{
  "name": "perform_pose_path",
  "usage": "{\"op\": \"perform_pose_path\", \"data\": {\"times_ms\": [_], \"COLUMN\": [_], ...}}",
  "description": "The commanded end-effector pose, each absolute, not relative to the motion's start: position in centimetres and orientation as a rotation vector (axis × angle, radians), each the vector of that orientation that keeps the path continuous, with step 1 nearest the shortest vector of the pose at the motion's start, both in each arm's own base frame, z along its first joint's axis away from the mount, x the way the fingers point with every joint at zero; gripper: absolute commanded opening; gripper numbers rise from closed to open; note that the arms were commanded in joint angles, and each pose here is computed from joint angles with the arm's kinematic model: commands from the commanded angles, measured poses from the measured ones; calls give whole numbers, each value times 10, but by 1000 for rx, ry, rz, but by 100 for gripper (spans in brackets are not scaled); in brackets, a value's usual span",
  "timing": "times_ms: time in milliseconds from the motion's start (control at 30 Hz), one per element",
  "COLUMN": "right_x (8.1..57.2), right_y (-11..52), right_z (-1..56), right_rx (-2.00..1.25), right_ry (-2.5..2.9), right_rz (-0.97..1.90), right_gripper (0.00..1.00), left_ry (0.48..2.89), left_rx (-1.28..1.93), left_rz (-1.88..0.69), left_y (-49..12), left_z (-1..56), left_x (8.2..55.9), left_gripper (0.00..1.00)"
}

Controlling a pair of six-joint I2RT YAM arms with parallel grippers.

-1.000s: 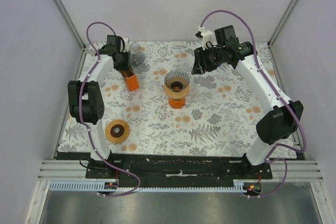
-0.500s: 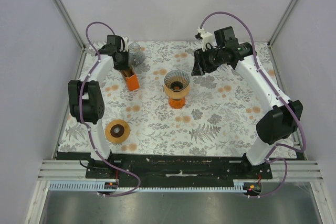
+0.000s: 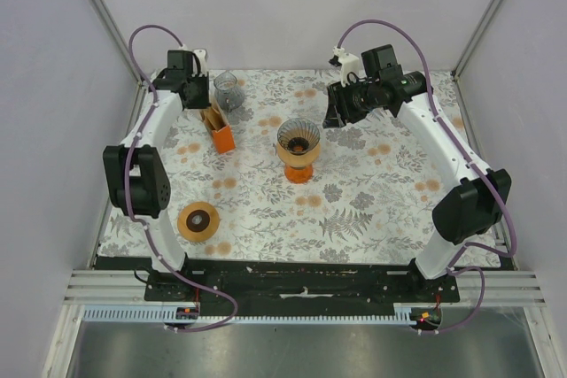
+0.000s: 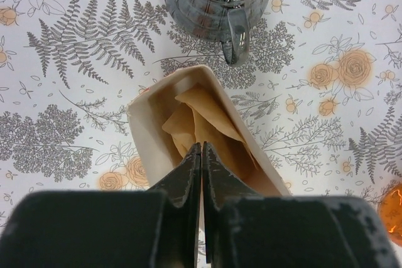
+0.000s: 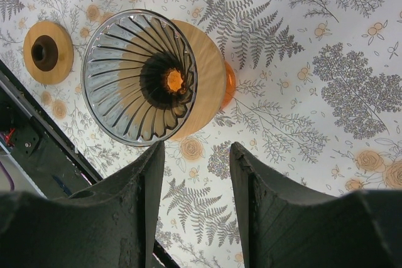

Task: Place the coffee filter in the dripper

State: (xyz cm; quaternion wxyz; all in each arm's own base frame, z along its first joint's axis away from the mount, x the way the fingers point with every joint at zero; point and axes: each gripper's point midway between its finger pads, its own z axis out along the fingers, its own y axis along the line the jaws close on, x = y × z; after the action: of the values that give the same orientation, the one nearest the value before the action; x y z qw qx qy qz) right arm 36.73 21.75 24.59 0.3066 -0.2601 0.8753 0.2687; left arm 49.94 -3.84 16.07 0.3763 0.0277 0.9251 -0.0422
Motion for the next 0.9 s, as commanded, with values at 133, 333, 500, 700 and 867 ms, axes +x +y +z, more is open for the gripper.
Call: {"op": "perform_pose_path", "data": {"times_ms": [133, 333, 500, 700, 867], "right_x": [362, 361, 360, 361, 361], "right_y": [217, 217, 217, 216, 216], "right_z": [262, 262, 260, 261, 260], "right_rx": [-709, -709, -716, -715, -718], "right_ry": [2260, 2265, 2269, 2267, 2268], "right_rz": [721, 722, 718, 718, 717], "right_gripper": [53, 53, 53, 53, 53], "left_ry": [2321, 2328, 2344, 2376, 2400], "left_rx": [136, 110, 97, 92, 97], "left_rz": [-75, -59, -52, -62, -75], "left_y": [-37, -35, -34, -34, -36], "left_z": [169, 162, 153, 141, 130], "left_x": [524, 538, 542, 540, 538], "left_gripper": [28, 32, 29, 30, 31]}}
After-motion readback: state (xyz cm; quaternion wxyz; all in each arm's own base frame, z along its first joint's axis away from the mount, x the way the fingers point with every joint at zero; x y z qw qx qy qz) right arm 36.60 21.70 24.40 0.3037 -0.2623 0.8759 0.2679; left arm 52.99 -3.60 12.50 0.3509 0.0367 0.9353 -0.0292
